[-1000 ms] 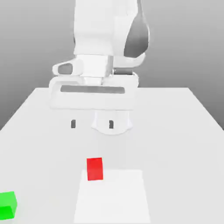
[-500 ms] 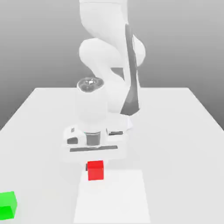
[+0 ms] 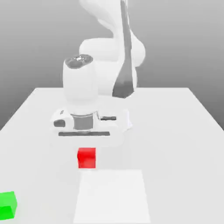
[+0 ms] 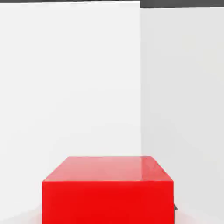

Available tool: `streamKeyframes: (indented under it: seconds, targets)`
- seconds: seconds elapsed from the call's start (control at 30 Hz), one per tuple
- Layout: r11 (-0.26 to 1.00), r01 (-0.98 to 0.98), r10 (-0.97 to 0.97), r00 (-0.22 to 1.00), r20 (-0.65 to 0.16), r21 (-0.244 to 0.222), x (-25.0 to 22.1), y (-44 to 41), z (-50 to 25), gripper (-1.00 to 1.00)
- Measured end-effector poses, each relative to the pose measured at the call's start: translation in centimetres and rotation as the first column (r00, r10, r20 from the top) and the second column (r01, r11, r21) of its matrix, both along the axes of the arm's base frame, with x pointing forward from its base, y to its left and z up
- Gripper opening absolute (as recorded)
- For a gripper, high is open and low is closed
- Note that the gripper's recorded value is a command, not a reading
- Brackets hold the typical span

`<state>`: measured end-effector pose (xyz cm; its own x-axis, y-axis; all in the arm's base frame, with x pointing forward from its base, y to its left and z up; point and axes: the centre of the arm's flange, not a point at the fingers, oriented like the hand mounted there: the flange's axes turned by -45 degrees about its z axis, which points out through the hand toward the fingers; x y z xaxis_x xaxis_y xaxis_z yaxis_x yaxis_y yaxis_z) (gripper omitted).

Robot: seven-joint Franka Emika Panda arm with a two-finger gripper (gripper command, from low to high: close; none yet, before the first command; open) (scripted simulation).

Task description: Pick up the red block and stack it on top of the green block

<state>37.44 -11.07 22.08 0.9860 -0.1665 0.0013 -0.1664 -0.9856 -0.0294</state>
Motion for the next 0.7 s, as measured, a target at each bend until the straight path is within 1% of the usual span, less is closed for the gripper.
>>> streamKeyframes:
  seconds: [0.1, 0.23, 0.43, 0.57, 0.6, 0.7]
  targets:
    - [0.989, 0.151, -0.151, 0.989, -0.003, 0.008, 2.4, -3.5, 0.6, -1.00]
    - [0.942, 0.337, -0.337, 0.942, -0.008, 0.007, 5.2, -8.4, 1.2, -1.00]
    - [0.805, 0.593, -0.593, 0.805, -0.008, -0.019, 7.8, -16.9, 2.4, -1.00]
    - [0.776, 0.630, -0.630, 0.777, -0.006, -0.027, 8.2, -18.4, -2.2, -1.00]
    - [0.775, 0.631, -0.631, 0.775, -0.006, -0.027, 8.1, -18.4, -3.3, 1.00]
    - [0.775, 0.631, -0.631, 0.775, -0.006, -0.027, 8.1, -18.4, -3.3, 1.00]
